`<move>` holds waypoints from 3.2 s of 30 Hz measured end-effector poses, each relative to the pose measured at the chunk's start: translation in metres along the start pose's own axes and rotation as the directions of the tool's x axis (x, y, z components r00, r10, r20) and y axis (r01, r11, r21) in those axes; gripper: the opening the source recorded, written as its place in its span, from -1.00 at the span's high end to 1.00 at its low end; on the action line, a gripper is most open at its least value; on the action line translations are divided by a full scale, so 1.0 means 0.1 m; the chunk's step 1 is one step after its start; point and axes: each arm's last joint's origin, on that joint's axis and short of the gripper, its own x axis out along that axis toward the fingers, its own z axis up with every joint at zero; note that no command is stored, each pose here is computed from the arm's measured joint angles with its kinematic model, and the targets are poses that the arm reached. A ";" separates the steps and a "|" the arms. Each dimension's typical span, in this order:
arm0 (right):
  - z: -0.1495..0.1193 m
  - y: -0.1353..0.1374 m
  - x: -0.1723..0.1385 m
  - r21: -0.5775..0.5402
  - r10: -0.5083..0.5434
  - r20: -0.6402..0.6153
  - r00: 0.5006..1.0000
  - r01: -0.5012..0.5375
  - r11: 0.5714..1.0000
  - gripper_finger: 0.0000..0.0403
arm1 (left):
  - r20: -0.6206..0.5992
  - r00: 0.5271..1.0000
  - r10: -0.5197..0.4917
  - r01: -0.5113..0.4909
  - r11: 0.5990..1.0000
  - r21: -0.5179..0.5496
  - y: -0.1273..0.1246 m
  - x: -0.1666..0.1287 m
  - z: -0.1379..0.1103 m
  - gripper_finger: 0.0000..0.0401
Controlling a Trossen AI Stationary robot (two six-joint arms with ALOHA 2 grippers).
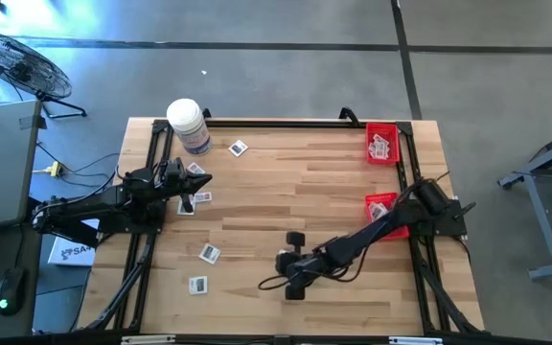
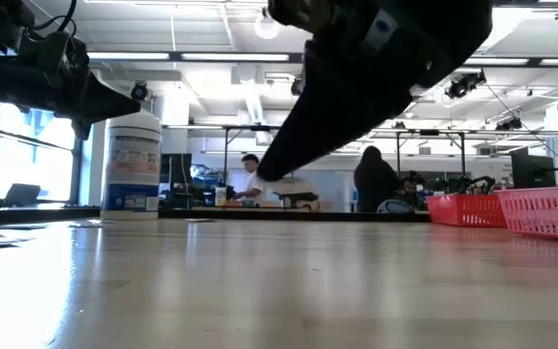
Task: Pick & Place First Aid Supplies
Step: Put the ointment pack into the top basket, then put the towelette pack into the bottom basket
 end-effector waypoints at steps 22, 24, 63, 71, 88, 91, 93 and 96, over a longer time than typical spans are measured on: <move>-0.60 -2.01 -1.64 0.445 -0.600 -0.280 0.749 0.655 0.611 1.00 | 0.000 1.000 0.000 0.000 1.000 0.000 0.00 0.00 0.00 1.00; -0.72 -2.24 -1.77 0.443 -0.651 -0.345 0.676 0.729 0.522 1.00 | 0.000 1.000 0.000 0.000 1.000 0.000 0.00 0.00 0.00 1.00; -1.86 -3.35 -1.49 0.491 -0.774 -0.429 0.466 0.840 0.233 0.76 | 0.000 1.000 0.000 0.000 1.000 0.000 0.00 0.00 0.00 1.00; -1.42 -3.44 -1.56 0.551 -0.796 -0.280 0.536 0.769 0.324 0.61 | 0.000 1.000 0.000 0.000 1.000 0.000 0.00 0.00 0.00 1.00; 0.19 -3.15 -0.98 0.438 -0.507 0.127 0.853 0.410 0.800 0.61 | 0.000 1.000 0.000 0.000 1.000 0.000 0.00 0.00 0.00 1.00; 0.39 -3.03 -0.66 0.393 -0.447 0.119 0.887 0.372 0.841 0.61 | 0.000 1.000 0.000 0.000 1.000 0.000 0.00 0.00 0.00 1.00; 0.52 -2.96 -0.46 0.357 -0.388 0.115 0.915 0.326 0.875 0.61 | 0.000 1.000 0.000 0.000 1.000 0.000 0.00 0.00 0.00 1.00; 0.70 -2.91 -0.19 0.299 -0.319 0.092 0.943 0.280 0.912 0.61 | 0.000 1.000 0.000 0.000 1.000 0.000 0.00 0.00 0.00 1.00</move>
